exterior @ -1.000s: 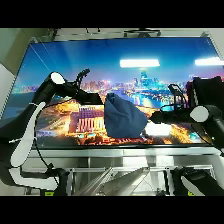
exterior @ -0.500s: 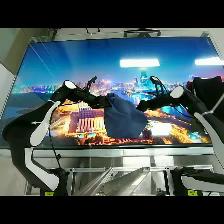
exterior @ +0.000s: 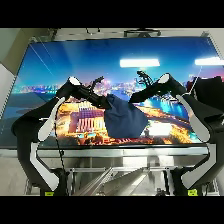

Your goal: Fold the shirts.

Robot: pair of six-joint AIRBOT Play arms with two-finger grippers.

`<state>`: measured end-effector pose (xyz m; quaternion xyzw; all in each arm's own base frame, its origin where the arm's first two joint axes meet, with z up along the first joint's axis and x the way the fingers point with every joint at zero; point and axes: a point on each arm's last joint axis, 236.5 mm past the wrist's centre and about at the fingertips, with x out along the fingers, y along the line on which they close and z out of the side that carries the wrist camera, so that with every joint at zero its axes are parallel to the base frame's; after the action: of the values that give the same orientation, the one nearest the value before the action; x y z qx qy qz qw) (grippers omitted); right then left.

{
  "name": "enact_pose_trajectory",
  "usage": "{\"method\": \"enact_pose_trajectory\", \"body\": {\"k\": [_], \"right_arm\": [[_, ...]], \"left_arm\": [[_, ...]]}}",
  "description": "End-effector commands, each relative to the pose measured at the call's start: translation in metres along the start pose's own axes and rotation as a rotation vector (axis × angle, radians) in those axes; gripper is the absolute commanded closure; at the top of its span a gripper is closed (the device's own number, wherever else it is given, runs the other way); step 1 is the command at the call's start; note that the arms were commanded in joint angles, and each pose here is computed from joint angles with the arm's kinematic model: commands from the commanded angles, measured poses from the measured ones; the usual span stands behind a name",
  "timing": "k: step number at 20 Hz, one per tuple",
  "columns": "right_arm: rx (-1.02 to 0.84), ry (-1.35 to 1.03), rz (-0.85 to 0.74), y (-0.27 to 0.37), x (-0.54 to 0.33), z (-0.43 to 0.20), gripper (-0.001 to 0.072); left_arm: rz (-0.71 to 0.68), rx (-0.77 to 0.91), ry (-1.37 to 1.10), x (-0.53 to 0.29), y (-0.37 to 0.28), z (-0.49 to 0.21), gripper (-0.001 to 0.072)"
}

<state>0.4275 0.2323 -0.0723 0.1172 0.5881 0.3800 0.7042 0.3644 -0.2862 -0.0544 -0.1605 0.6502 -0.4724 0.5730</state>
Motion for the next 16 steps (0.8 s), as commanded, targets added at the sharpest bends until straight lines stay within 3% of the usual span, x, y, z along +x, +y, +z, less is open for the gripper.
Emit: {"method": "enact_pose_trajectory", "body": {"k": [1,3,11,16], "right_arm": [[-0.027,0.025,0.067,0.011,0.005,-0.001,0.0578],[-0.039,0.003,0.139,0.028,0.003,0.004,0.0688],[-0.094,-0.113,0.255,0.083,-0.037,0.031,0.0690],[-0.331,-0.370,0.204,0.173,-0.164,0.059,0.0690]], "left_arm": [[-0.022,0.003,0.041,-0.001,-0.005,-0.009,0.0623],[-0.023,0.003,0.041,-0.001,-0.005,-0.009,0.0638],[-0.028,0.077,0.020,-0.023,-0.038,-0.006,0.0639],[0.062,0.390,-0.206,-0.125,-0.169,0.033,0.0639]]}}
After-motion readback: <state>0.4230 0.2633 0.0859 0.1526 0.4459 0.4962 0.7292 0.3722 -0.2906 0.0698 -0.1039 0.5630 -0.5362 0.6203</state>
